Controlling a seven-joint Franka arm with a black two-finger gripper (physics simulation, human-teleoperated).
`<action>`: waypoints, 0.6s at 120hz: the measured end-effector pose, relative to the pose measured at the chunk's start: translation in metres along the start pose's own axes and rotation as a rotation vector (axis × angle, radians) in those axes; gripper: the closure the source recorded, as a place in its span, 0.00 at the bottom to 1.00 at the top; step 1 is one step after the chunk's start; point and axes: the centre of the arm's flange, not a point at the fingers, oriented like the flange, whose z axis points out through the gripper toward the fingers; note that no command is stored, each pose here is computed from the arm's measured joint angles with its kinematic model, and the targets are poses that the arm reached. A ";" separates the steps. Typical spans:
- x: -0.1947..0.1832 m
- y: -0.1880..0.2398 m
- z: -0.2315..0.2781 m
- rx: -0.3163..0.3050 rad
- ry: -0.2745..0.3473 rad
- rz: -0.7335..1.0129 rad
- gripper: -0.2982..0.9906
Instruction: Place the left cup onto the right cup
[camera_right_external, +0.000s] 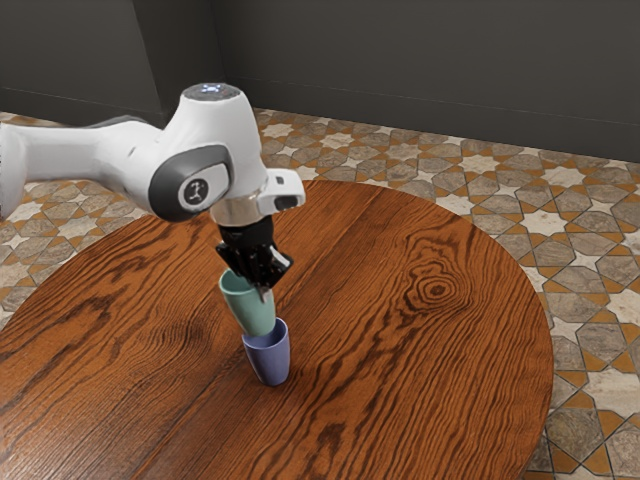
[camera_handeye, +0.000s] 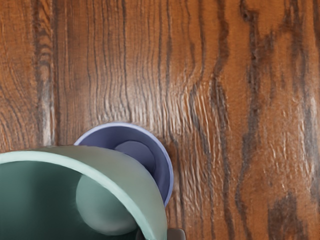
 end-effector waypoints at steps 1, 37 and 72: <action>0.000 0.000 0.001 0.000 0.000 0.000 0.84; 0.008 -0.002 0.015 -0.007 0.007 -0.021 0.84; 0.010 -0.005 0.023 -0.011 0.001 -0.039 0.84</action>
